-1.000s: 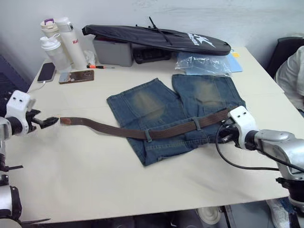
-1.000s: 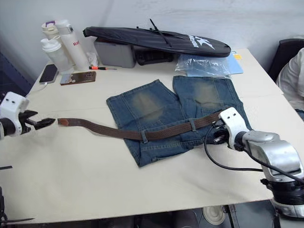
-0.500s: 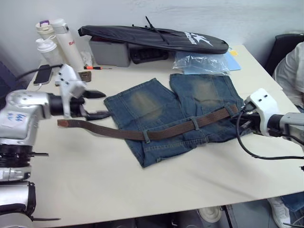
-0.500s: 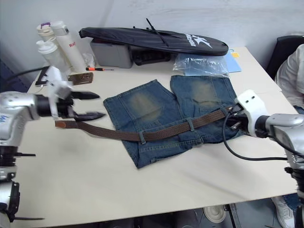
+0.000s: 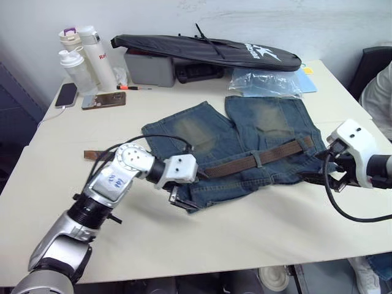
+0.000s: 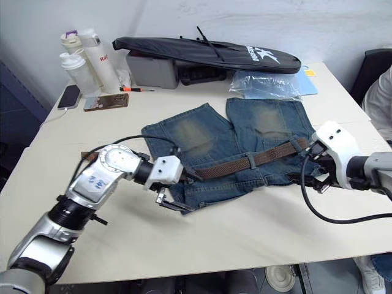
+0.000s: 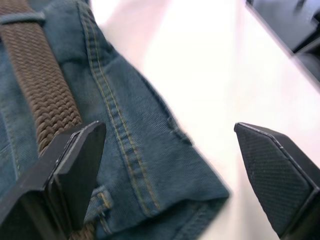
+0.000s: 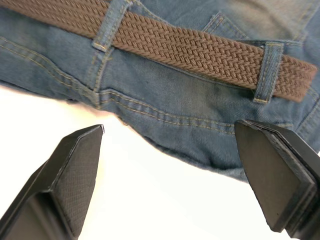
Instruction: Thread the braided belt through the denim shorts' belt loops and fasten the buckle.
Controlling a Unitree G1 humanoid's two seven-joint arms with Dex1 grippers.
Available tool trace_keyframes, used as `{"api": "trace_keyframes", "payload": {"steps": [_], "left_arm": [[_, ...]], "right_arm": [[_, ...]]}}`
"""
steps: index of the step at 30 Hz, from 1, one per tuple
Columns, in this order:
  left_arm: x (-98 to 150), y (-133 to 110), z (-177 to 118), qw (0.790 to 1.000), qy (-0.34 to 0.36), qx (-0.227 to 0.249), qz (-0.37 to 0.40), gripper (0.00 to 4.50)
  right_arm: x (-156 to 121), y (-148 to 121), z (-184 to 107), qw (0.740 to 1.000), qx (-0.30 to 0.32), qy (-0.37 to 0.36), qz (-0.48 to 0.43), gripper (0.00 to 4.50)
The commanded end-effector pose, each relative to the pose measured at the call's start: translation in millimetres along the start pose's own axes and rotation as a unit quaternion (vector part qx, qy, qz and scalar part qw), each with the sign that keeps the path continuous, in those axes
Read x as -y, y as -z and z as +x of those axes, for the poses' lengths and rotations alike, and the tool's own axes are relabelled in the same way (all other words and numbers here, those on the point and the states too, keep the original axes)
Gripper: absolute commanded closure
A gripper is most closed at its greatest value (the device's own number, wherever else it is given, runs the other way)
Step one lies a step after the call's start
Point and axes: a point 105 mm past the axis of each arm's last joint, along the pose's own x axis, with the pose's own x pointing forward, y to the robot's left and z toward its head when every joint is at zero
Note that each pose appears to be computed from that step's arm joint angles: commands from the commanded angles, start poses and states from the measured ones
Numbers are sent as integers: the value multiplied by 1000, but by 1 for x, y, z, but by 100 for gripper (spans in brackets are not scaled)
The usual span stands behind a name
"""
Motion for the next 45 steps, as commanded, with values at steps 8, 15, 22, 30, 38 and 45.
{"api": "trace_keyframes", "payload": {"steps": [8,15,22,30,38,45], "left_arm": [[0,45,14,996,37,-82,25,227],[20,62,-32,993,57,-98,-21,423],[22,86,-75,989,16,-136,-58,423],[21,55,-117,982,-29,-7,-185,169],[6,39,-166,955,-154,47,-248,3],[-22,43,-147,924,-220,62,-306,3]], "right_arm": [[-2,-7,-24,998,18,57,-7,0],[-10,-16,-13,999,33,24,-20,0],[-13,-25,2,999,47,-4,-28,0],[-23,-43,22,994,93,-61,-4,0],[2,-55,56,988,125,-53,74,0],[23,-43,107,988,80,-39,122,0]]}}
